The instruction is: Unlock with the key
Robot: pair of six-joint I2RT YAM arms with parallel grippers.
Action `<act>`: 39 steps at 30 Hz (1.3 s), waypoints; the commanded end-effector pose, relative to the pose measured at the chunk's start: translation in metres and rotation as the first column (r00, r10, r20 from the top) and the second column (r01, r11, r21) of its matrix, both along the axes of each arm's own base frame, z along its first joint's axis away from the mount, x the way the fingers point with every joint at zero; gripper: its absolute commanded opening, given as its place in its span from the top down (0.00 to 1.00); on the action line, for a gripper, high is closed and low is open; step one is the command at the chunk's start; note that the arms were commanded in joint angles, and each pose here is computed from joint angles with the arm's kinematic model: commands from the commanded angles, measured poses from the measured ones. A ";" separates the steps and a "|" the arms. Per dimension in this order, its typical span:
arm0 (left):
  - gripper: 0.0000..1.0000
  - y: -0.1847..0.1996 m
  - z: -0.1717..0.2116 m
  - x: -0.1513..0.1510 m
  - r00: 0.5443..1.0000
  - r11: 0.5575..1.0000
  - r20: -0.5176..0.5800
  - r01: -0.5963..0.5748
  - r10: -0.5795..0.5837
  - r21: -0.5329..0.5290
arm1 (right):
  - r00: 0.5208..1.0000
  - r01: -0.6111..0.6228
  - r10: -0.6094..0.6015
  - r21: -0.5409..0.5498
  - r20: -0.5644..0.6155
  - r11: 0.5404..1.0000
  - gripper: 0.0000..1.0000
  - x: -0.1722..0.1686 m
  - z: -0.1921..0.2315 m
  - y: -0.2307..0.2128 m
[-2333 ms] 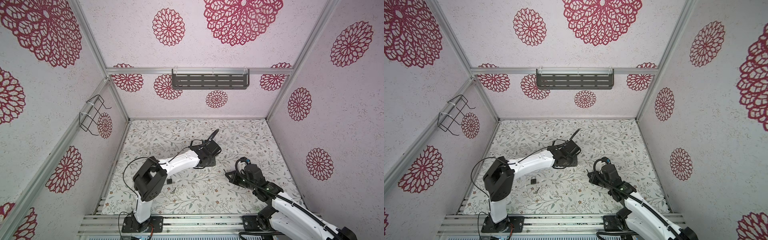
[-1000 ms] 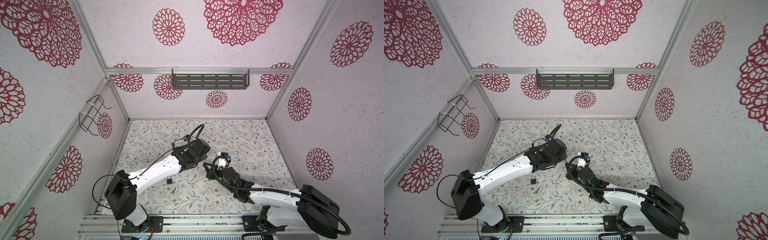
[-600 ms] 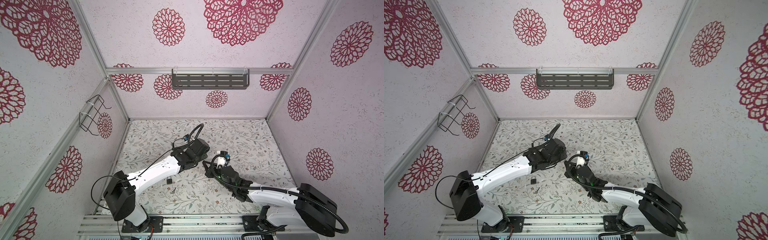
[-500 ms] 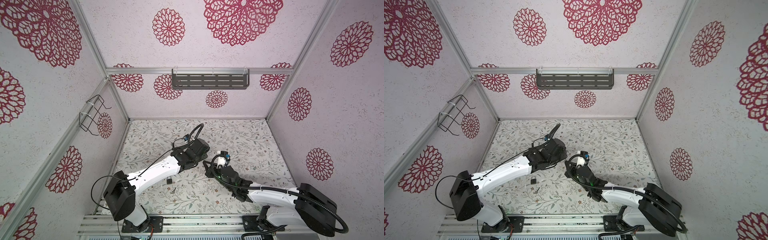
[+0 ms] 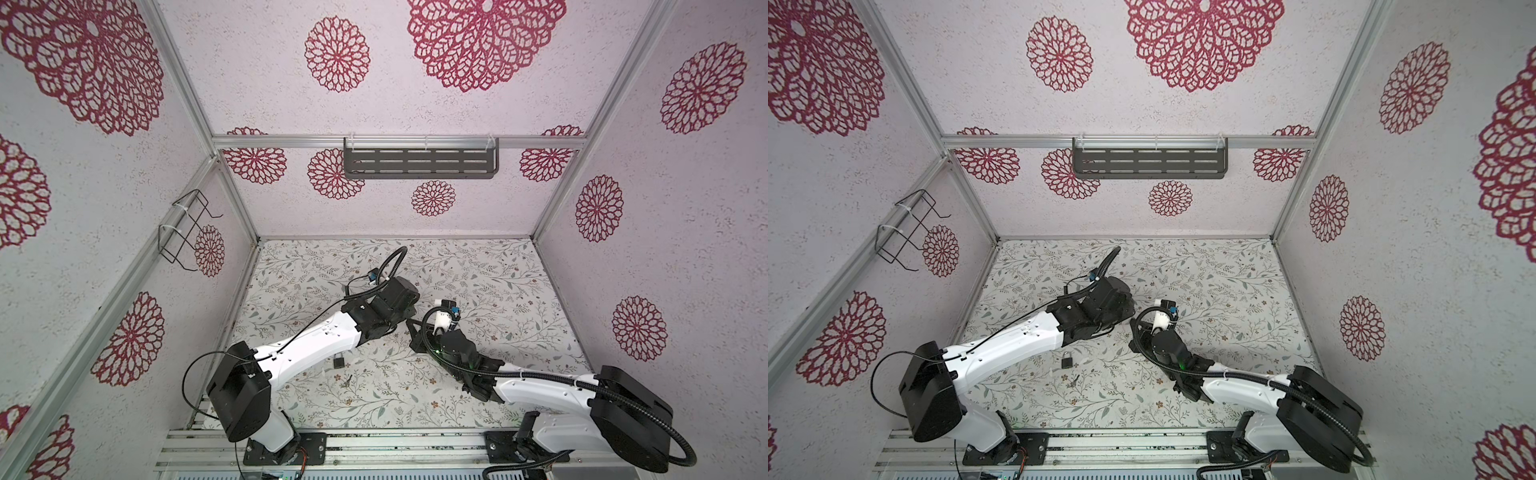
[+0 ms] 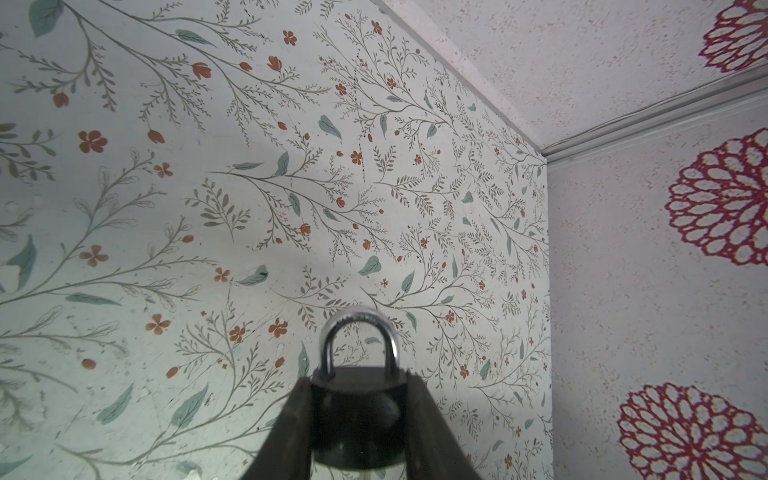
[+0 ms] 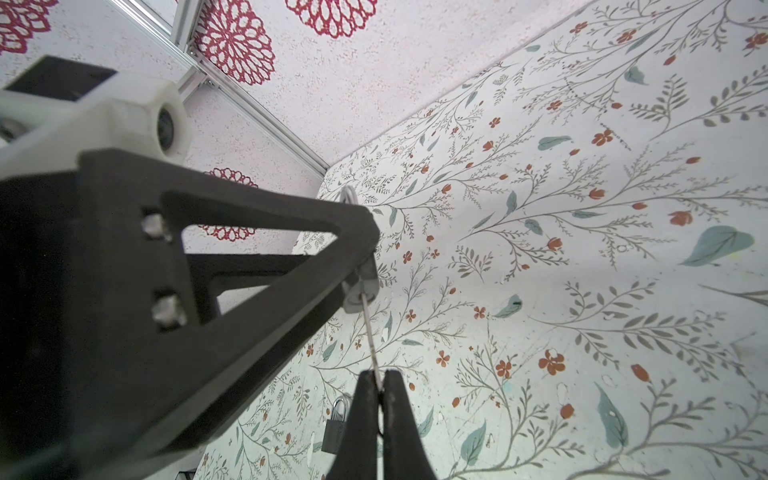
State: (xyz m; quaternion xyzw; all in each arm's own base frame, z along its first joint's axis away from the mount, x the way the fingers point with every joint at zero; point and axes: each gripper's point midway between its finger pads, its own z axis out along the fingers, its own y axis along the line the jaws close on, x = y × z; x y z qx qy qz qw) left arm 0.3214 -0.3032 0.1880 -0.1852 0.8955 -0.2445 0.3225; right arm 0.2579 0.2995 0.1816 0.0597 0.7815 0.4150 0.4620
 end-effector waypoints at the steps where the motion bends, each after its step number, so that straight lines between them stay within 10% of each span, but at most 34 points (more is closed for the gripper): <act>1: 1.00 -0.003 0.008 -0.001 1.000 1.000 0.017 0.009 -0.008 -0.028 | 0.998 0.024 -0.027 0.050 0.057 0.998 1.00 0.007 0.030 0.005; 21: 1.00 0.014 -0.018 -0.006 0.999 0.993 -0.029 -0.022 0.025 0.112 | 0.991 -0.007 -0.015 0.161 0.135 0.987 1.00 0.007 0.069 0.003; 39: 1.00 -0.005 0.001 -0.015 0.996 0.980 -0.076 -0.052 0.038 -0.193 | 0.984 0.024 -0.052 0.164 0.169 0.986 1.00 0.009 0.058 0.012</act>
